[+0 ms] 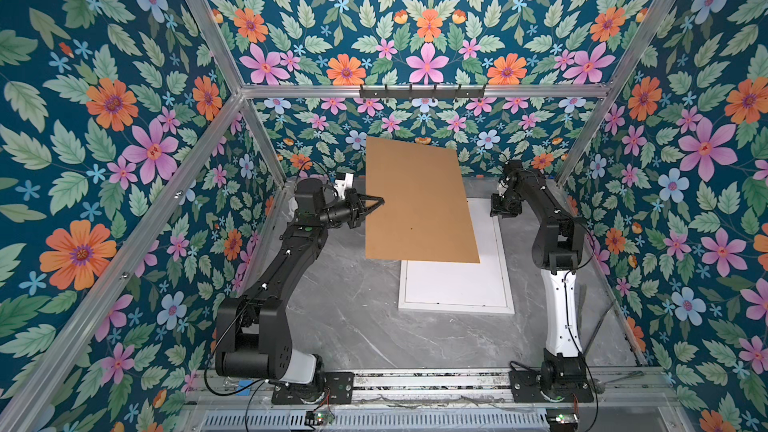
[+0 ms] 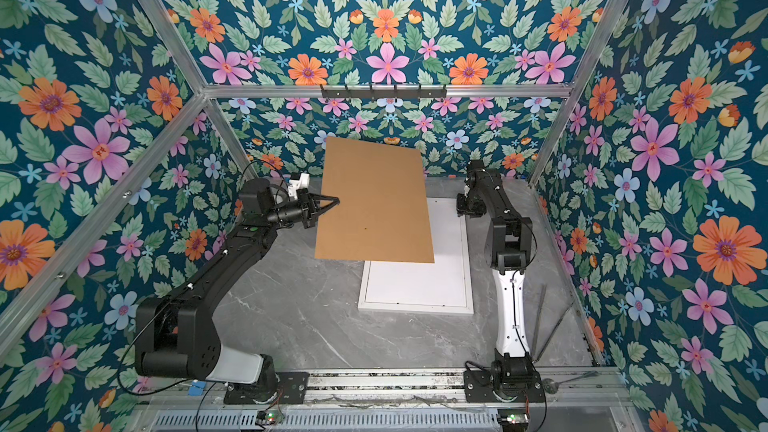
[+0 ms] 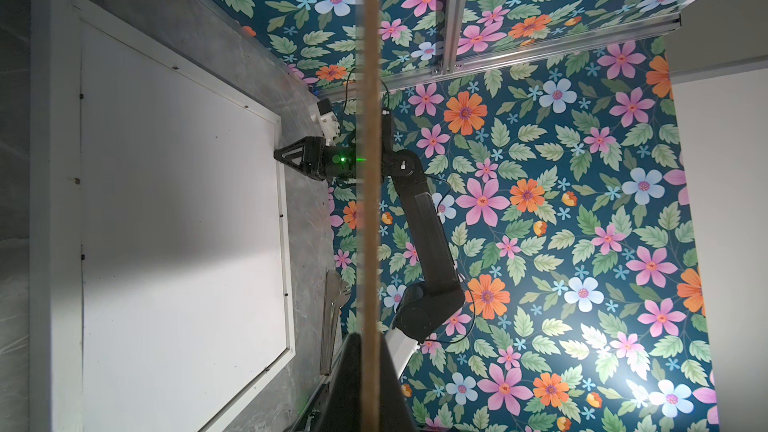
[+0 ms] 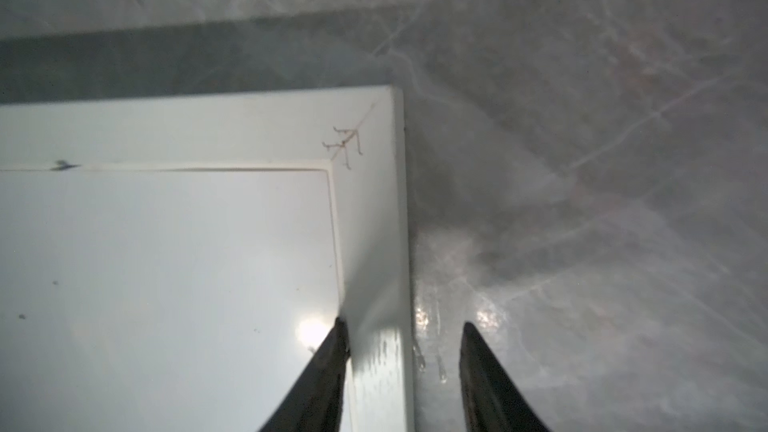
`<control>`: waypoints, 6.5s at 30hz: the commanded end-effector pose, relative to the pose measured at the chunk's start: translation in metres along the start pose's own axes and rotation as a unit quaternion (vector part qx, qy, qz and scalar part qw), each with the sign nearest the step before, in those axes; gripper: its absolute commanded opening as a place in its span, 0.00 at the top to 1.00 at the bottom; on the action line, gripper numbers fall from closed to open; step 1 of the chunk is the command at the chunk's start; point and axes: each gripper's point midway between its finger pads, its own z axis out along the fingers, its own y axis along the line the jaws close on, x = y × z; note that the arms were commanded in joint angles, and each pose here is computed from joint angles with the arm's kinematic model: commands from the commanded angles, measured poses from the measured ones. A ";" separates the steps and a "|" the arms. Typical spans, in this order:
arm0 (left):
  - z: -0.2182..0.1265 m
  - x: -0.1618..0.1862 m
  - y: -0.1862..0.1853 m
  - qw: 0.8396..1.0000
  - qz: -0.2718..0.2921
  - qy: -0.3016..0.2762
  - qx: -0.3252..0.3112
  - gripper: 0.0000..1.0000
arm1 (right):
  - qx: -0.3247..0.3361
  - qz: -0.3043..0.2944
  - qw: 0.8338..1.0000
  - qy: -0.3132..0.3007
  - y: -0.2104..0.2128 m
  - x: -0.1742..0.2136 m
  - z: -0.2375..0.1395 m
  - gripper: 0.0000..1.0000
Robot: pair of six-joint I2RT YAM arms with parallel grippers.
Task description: Put the photo into the frame
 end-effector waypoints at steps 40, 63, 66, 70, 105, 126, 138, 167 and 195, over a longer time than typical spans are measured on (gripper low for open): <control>0.001 0.027 0.029 0.999 -0.006 0.029 -0.015 1.00 | -0.162 0.086 0.983 -0.030 0.059 0.041 -0.127 0.32; 0.031 0.088 0.071 0.995 -0.077 0.064 0.013 1.00 | -0.408 0.214 0.887 -0.012 0.082 0.205 -0.166 0.33; 0.039 0.096 0.072 0.993 -0.083 0.074 0.025 1.00 | -0.409 0.227 0.884 -0.005 0.077 0.216 -0.164 0.33; 0.050 0.105 0.079 0.992 -0.090 0.084 0.021 1.00 | -0.407 0.242 0.881 -0.012 0.071 0.228 -0.167 0.33; 0.107 0.107 0.149 0.984 -0.148 0.095 0.032 1.00 | -0.392 0.277 0.876 -0.044 0.037 0.243 -0.172 0.33; 0.120 0.096 0.167 0.994 -0.073 0.084 -0.005 1.00 | -0.326 0.279 0.903 -0.020 0.018 0.252 -0.127 0.33; 0.124 0.099 0.170 0.996 -0.049 0.076 -0.013 1.00 | -0.314 0.280 0.907 -0.006 0.013 0.251 -0.111 0.33; 0.128 0.110 0.191 0.992 -0.013 0.093 -0.079 0.96 | -0.308 0.292 0.905 0.013 0.009 0.237 -0.094 0.33; 0.126 0.121 0.224 0.968 0.013 0.128 -0.213 0.81 | -0.307 0.297 0.903 0.035 0.009 0.245 -0.079 0.33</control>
